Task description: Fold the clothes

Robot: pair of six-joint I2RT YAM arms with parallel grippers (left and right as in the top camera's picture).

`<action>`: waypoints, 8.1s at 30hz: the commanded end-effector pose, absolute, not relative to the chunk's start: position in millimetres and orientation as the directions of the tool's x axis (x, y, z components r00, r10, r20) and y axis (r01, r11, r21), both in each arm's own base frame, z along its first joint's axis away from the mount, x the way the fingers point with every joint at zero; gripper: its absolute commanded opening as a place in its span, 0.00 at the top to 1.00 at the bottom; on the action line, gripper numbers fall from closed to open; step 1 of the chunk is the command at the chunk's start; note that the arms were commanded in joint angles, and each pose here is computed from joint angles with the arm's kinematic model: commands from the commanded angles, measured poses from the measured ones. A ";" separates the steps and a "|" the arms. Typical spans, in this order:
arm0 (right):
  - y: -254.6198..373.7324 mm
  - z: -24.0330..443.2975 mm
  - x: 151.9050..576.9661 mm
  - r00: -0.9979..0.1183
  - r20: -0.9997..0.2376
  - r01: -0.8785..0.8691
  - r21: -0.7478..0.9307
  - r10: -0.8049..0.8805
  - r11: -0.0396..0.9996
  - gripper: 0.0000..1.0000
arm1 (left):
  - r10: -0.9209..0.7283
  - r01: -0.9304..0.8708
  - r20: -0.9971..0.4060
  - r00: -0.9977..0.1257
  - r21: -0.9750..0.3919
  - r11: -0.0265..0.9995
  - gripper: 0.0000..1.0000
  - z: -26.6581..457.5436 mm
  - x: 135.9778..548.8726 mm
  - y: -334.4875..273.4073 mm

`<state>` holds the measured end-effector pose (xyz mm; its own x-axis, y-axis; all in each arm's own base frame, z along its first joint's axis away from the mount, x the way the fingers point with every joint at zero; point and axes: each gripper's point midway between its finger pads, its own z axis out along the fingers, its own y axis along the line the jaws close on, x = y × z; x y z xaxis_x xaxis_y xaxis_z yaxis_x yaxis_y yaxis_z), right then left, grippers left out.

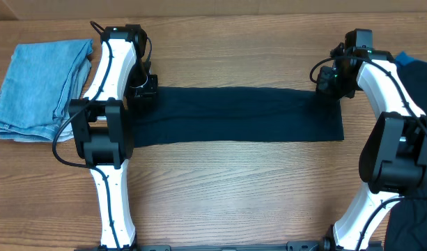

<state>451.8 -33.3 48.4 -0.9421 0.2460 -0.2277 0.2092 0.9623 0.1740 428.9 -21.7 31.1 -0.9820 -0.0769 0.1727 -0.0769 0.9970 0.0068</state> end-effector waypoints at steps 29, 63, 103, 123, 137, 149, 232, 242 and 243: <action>-3.9 93.9 416.6 -0.957 -0.084 0.239 0.306 0.276 0.922 0.96 | -0.067 -0.068 0.166 -0.984 -0.001 0.998 0.72 28.6 431.1 -23.0; -64.4 62.4 398.3 -0.708 -0.035 0.702 0.073 0.706 0.708 0.54 | -0.068 -0.069 0.165 -0.984 0.000 0.998 0.72 28.5 431.4 -22.8; -40.0 18.2 324.9 -0.618 0.219 0.766 -0.047 0.755 0.641 0.96 | -0.067 -0.068 0.144 -0.987 -0.002 0.998 0.71 27.7 436.6 -22.9; -48.4 100.2 384.0 -0.849 0.030 0.528 0.075 0.527 0.846 0.23 | -0.067 -0.068 0.140 -0.988 -0.003 0.998 0.64 27.6 437.7 -23.0; 72.3 102.7 435.9 -0.812 -0.330 -0.550 0.159 -0.481 0.820 0.03 | -0.024 -0.032 0.112 -0.993 -0.074 0.997 0.54 28.0 445.0 -34.9; 9.4 107.6 472.1 -0.925 -0.370 -0.146 0.140 -0.085 0.979 0.00 | 0.670 0.711 -0.328 -0.666 -0.006 0.704 0.50 159.4 471.6 -209.8; -56.4 -13.9 431.9 -0.961 -0.260 0.082 0.055 0.094 0.995 0.95 | 0.905 0.909 -0.083 -0.417 -0.038 0.416 0.96 34.2 400.3 -268.5; -56.5 -13.9 432.1 -0.961 -0.260 0.082 0.055 0.094 0.995 0.95 | 0.899 0.899 0.064 -0.434 -0.032 0.436 0.95 36.3 384.1 -239.3; -56.5 -13.9 432.1 -0.961 -0.260 0.082 0.055 0.094 0.995 0.95 | 0.899 0.899 0.067 -0.434 -0.034 0.437 0.91 36.3 383.3 -238.8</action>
